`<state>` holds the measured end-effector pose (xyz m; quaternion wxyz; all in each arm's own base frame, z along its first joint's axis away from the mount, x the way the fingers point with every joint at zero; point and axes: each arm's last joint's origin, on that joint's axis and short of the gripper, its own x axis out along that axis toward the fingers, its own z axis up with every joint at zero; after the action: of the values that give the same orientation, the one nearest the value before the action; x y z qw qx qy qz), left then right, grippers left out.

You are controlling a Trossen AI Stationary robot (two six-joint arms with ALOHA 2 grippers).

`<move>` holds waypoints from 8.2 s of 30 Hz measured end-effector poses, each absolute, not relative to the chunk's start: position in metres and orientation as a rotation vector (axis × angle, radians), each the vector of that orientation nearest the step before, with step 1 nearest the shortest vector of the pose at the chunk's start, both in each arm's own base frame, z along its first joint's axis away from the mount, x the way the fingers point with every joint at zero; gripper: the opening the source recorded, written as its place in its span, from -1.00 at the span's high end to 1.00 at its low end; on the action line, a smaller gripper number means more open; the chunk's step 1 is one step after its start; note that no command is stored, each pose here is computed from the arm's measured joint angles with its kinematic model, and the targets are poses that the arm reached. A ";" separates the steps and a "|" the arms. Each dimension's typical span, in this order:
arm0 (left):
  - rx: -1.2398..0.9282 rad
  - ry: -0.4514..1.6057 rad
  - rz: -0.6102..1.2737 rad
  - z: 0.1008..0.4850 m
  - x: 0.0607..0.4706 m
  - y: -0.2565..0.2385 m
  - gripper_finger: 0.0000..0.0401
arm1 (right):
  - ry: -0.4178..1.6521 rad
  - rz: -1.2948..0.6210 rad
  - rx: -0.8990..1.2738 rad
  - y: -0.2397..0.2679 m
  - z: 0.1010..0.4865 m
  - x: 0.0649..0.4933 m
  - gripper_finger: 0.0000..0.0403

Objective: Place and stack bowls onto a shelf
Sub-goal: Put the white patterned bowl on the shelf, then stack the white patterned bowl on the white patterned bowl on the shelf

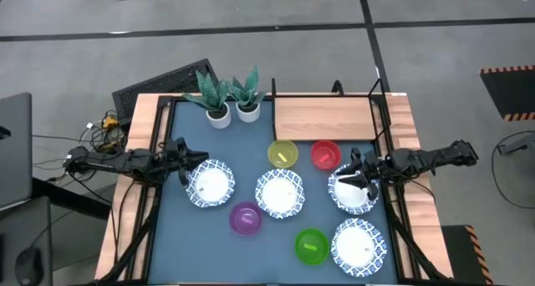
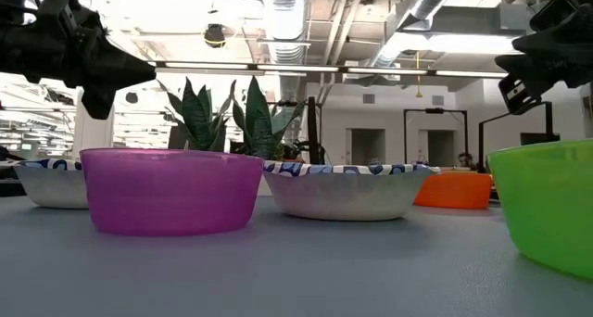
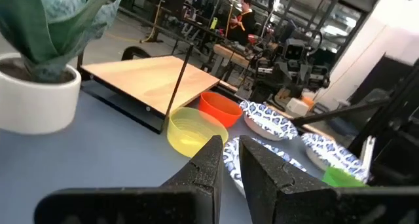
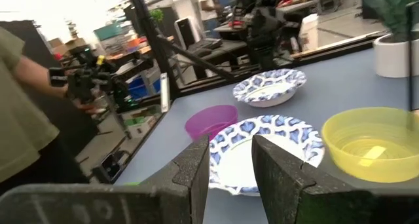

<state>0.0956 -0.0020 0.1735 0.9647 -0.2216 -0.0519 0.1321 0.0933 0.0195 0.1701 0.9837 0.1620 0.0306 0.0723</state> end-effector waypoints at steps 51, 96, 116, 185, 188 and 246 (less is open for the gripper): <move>-0.998 -0.286 0.392 0.175 0.094 0.003 0.82 | -0.537 0.140 0.664 0.006 0.269 0.066 0.30; -0.891 -0.252 0.414 0.174 0.094 0.003 0.51 | 1.343 -0.358 0.226 0.004 0.236 0.136 -0.15; -0.852 -0.244 0.419 0.174 0.094 0.003 0.51 | 1.410 -0.580 0.454 -0.020 0.199 0.149 -0.14; -0.808 -0.234 0.425 0.174 0.094 0.003 0.51 | 1.211 -0.700 0.809 -0.028 0.297 0.171 0.91; -0.808 -0.234 0.425 0.174 0.094 0.003 0.51 | 1.091 -0.817 0.820 -0.048 0.302 0.172 0.91; -0.772 -0.225 0.429 0.174 0.094 0.003 0.51 | 0.985 -1.433 0.834 -0.166 0.283 0.129 -0.01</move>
<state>0.0936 0.0030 0.1738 0.8980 -0.3726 -0.1087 0.2071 0.1291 -0.1665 0.2835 0.5699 0.3553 0.4197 -0.6106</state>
